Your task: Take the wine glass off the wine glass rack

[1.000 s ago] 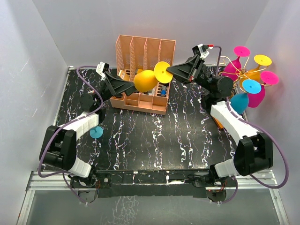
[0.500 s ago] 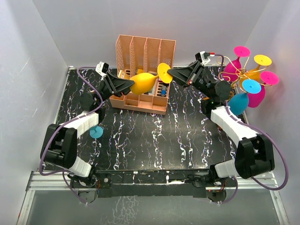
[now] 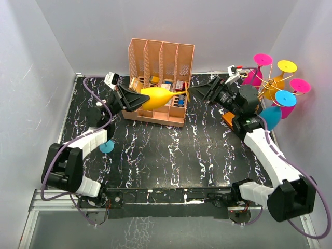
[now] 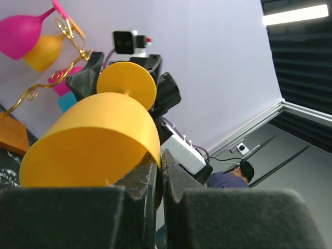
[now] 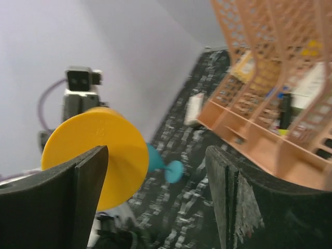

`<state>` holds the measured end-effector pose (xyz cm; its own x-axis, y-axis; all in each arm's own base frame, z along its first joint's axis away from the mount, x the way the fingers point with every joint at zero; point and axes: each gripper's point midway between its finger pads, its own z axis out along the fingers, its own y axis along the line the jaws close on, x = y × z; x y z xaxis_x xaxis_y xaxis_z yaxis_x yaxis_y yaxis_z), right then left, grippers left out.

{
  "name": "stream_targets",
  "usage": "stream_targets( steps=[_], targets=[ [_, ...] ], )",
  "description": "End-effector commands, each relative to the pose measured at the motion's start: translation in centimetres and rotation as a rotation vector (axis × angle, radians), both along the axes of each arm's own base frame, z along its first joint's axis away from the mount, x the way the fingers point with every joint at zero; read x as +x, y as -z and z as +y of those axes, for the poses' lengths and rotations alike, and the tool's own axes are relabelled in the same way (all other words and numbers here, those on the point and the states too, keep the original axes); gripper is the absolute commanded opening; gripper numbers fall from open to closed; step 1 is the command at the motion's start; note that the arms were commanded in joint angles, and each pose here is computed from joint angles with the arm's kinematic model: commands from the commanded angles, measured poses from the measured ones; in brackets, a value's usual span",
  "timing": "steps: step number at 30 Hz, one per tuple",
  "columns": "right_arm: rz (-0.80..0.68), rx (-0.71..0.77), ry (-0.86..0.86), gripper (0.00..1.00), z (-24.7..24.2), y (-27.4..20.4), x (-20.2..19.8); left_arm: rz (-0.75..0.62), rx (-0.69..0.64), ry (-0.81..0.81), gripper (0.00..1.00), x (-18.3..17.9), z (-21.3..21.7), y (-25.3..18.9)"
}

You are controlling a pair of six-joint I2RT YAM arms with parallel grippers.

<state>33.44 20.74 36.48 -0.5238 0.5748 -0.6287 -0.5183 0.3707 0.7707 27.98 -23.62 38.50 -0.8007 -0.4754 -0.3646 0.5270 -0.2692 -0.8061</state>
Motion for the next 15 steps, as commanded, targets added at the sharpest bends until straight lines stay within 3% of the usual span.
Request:
stream_targets(
  steps=[1,4,5,8,11,15],
  targets=[
    [-0.144,-0.363,0.205,0.86,-3.8,1.8,0.2,-0.065,0.069,-0.01,0.0,-2.7,-0.1,0.3],
    [-0.199,-0.463,0.291,0.87,-5.6,1.1,0.2,-0.03,0.181,-0.04,0.0,-3.4,-0.1,2.0],
    [-0.217,-0.479,0.311,0.88,-6.0,0.8,0.2,0.056,0.259,-0.052,0.0,-3.0,-0.3,3.9],
    [-0.257,-0.473,0.344,0.88,-6.5,0.1,-0.2,0.111,0.524,-0.184,0.0,-2.9,0.6,7.4],
    [-0.307,-0.44,0.283,0.88,-5.4,-0.2,-1.1,0.144,0.771,-0.332,0.0,-3.1,2.9,10.5],
    [-0.325,-0.415,0.217,0.88,-4.3,-0.7,-1.6,0.257,0.94,-0.366,0.0,-3.6,4.9,13.8]
  ],
)
